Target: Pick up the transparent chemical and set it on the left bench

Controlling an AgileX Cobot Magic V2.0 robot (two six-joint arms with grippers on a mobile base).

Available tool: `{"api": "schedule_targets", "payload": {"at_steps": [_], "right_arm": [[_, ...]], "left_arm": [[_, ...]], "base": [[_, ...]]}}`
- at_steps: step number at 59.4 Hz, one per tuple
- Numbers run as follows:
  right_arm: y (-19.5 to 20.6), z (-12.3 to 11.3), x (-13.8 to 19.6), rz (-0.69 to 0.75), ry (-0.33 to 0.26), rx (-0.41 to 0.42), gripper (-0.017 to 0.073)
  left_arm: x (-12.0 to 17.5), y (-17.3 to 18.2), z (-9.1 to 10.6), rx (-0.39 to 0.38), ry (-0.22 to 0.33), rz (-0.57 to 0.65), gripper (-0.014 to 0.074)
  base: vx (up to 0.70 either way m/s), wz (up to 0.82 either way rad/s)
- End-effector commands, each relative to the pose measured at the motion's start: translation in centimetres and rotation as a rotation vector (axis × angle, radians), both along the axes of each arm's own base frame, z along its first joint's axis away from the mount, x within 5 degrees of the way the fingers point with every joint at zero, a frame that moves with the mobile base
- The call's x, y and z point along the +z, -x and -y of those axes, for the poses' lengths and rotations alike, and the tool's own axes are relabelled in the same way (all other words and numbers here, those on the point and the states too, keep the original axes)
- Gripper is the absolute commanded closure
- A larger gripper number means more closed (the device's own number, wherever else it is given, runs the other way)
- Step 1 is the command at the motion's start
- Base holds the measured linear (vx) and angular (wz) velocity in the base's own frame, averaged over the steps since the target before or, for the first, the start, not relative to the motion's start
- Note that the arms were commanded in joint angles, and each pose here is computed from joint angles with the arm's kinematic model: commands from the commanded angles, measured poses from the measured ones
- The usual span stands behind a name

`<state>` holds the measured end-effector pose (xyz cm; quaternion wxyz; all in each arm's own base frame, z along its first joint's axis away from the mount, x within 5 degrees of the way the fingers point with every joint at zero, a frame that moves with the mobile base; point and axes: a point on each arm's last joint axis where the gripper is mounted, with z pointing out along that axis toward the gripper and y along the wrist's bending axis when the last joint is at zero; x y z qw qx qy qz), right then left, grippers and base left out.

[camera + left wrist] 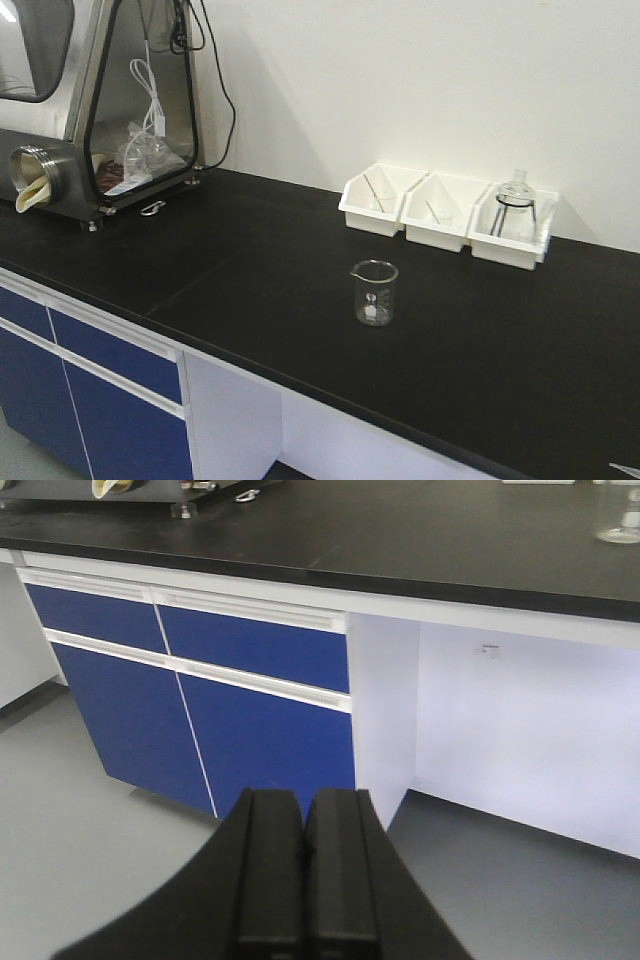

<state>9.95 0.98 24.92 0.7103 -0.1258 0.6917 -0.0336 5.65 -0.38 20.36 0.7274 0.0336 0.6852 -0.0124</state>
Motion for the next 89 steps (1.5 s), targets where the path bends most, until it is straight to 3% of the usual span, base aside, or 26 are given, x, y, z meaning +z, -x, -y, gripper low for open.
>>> {"api": "schedule_targets", "payload": {"at_steps": [1, 50, 89], "right_arm": [[-0.09, -0.19, 1.15, 0.045, -0.014, 0.025, 0.0562], [-0.09, -0.19, 1.15, 0.045, -0.014, 0.025, 0.0562], [-0.09, -0.22, 1.2, 0.05, -0.02, 0.029, 0.0562]], "left_arm": [[0.27, 0.15, -0.02, -0.001, 0.014, 0.081, 0.0597], [0.27, 0.15, -0.02, -0.001, 0.014, 0.081, 0.0597], [0.27, 0.15, -0.02, -0.001, 0.014, 0.081, 0.0597]], "base": [[0.3, 0.16], [0.33, -0.14], [0.11, -0.12]]}}
